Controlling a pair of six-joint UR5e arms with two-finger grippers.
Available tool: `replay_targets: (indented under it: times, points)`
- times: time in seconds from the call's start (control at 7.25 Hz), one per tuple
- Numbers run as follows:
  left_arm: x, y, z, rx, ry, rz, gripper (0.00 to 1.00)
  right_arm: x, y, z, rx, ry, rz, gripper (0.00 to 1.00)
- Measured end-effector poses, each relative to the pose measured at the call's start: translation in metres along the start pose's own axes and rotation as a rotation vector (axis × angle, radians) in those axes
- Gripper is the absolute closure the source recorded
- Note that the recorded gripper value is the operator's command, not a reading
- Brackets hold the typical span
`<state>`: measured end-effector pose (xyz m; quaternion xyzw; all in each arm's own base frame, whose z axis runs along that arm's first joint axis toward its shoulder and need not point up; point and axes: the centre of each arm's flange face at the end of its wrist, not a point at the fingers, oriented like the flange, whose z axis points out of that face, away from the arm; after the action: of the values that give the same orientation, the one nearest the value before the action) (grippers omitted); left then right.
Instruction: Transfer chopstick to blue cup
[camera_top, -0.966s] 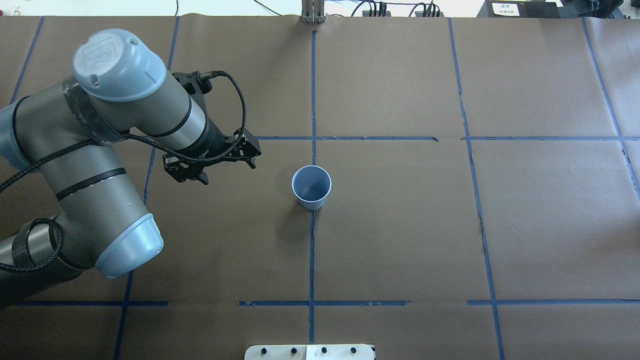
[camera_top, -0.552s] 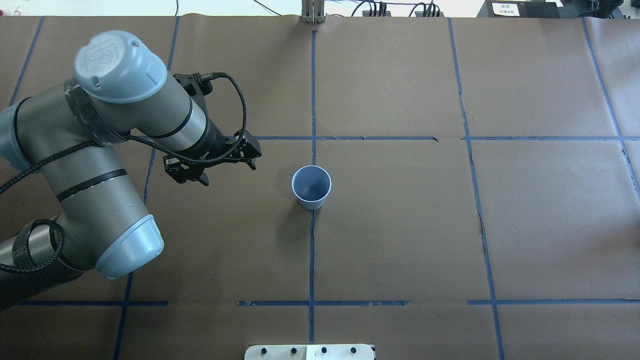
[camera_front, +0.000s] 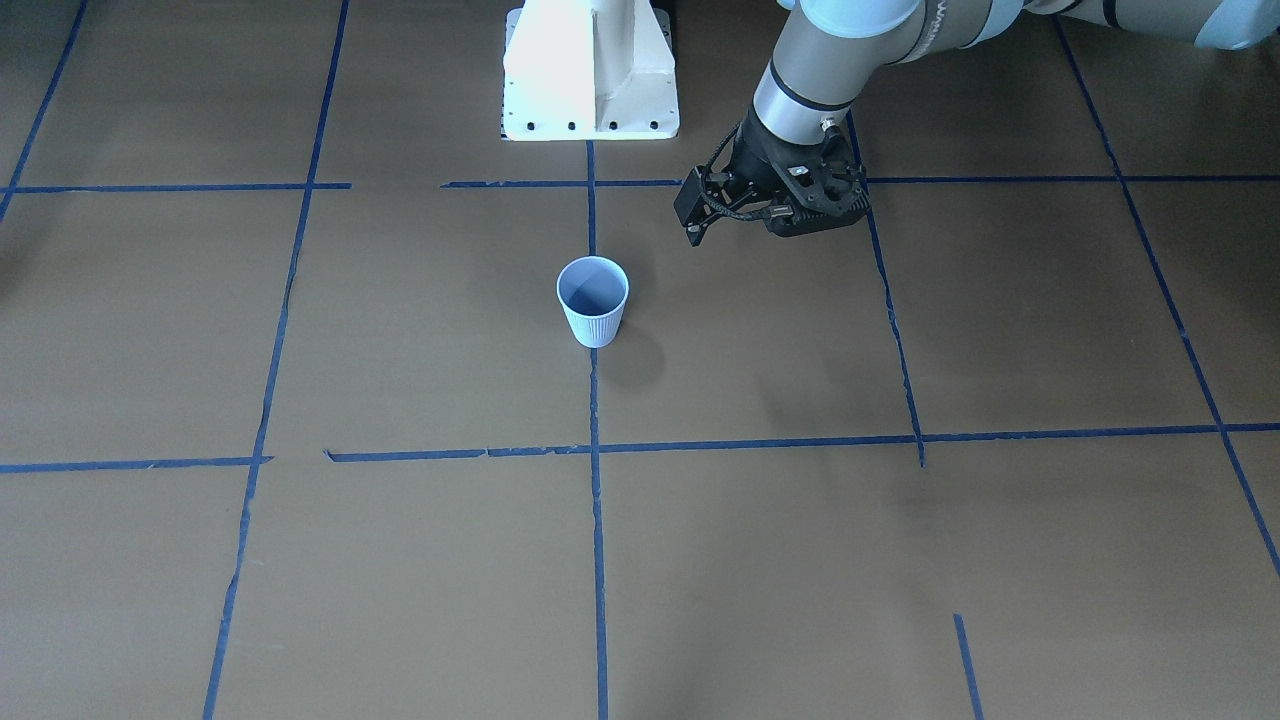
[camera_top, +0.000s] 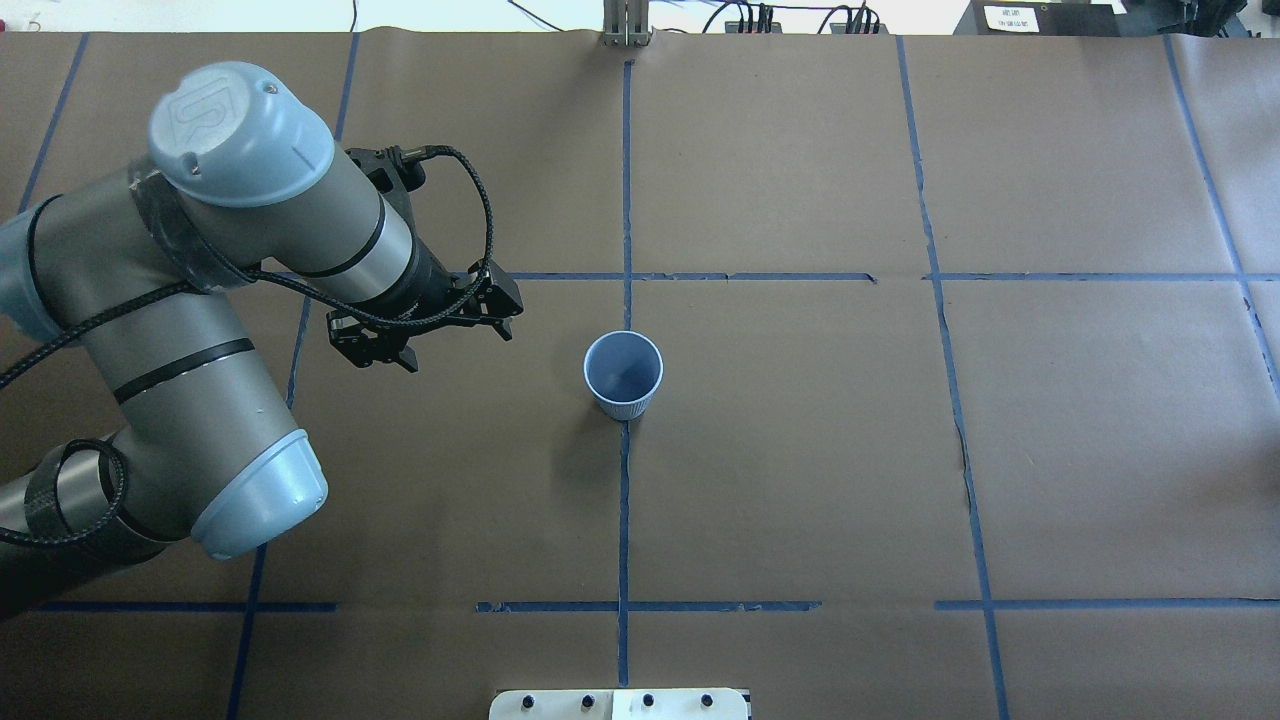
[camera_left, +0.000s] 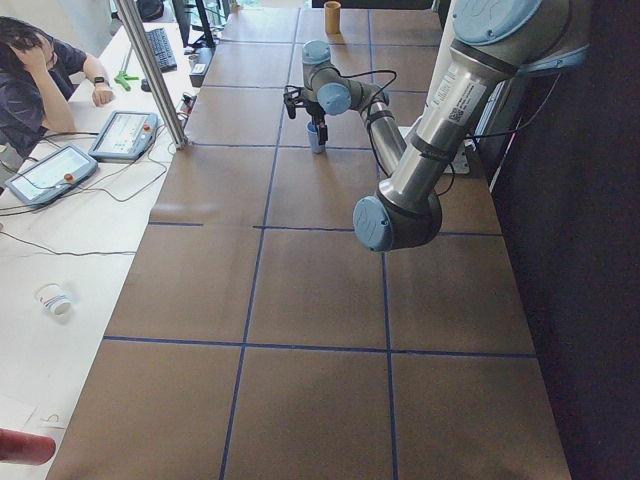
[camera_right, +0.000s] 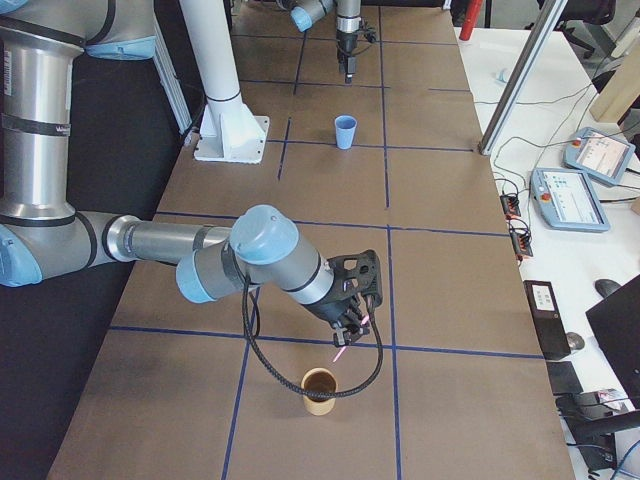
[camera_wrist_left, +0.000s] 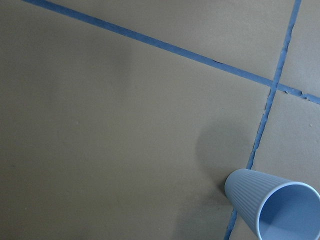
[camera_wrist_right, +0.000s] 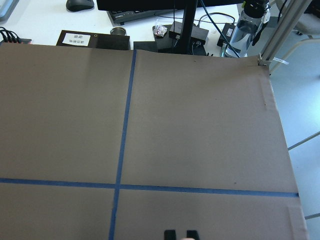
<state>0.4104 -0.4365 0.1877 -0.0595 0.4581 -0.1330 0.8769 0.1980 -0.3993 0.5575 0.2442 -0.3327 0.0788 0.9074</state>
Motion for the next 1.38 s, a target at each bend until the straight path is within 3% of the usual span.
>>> replay_targets:
  times: [0.28, 0.41, 0.69, 0.83, 1.1, 1.38]
  points:
    - [-0.016, -0.005, 0.006, 0.003, -0.022, 0.005, 0.0, -0.097, -0.109, -0.051, -0.097, -0.017, 0.018, 1.0]
    - [-0.024, -0.01, 0.007, 0.01, -0.033, 0.031, 0.0, -0.151, -0.15, -0.061, -0.123, -0.028, 0.006, 1.0]
    - [-0.051, -0.032, 0.005, 0.031, -0.061, 0.082, 0.0, -0.287, -0.201, -0.044, -0.142, -0.029, 0.018, 1.0]
    - [-0.072, -0.047, -0.001, 0.045, -0.078, 0.107, 0.0, -0.367, -0.206, -0.023, -0.155, -0.027, 0.028, 1.0]
    - [-0.124, -0.084, -0.018, 0.08, -0.124, 0.18, 0.0, -0.532, -0.178, 0.013, -0.15, -0.019, 0.068, 1.0]
    - [-0.183, -0.119, -0.037, 0.09, -0.165, 0.229, 0.0, -0.634, -0.149, 0.005, -0.131, -0.074, 0.109, 1.0]
